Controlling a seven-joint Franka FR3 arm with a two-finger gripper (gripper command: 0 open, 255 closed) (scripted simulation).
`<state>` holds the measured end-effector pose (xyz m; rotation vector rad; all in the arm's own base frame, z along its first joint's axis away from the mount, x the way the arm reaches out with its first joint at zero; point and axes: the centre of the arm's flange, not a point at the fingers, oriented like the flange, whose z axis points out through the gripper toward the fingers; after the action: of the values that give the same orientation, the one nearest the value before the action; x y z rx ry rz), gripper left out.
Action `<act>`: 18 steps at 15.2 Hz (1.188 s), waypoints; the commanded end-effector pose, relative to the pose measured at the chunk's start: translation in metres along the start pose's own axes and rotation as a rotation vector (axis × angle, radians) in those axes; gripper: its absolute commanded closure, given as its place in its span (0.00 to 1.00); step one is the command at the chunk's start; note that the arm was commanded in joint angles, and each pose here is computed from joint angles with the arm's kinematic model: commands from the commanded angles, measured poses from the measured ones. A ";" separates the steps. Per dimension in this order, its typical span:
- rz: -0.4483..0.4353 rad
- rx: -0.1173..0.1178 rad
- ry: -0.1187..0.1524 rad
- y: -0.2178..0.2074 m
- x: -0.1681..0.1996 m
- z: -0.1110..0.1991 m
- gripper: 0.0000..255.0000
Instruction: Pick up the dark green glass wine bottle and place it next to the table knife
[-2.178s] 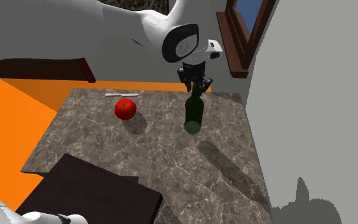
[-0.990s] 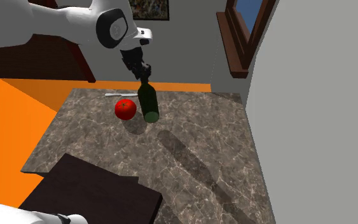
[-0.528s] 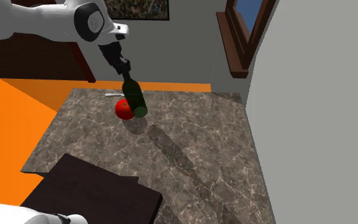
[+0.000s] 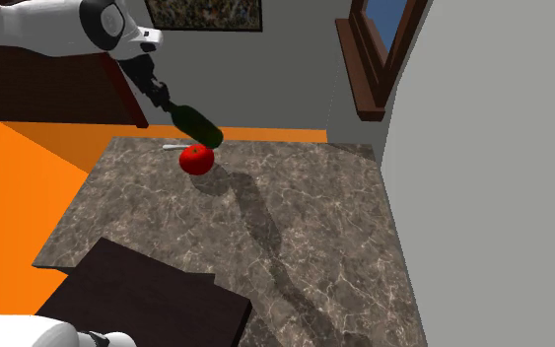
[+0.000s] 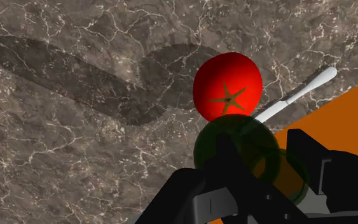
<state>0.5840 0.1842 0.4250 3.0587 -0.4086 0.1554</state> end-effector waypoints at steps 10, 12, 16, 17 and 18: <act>0.001 0.000 0.000 -0.140 -0.042 -0.008 1.00; 0.001 0.000 0.000 -0.165 -0.049 -0.010 1.00; 0.001 0.000 0.000 -0.216 -0.063 -0.013 1.00; 0.001 0.000 0.000 -0.228 -0.066 -0.014 1.00; 0.001 0.000 0.000 -0.228 -0.067 -0.009 1.00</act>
<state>0.5780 0.4137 0.4206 3.0592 -0.4081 0.1543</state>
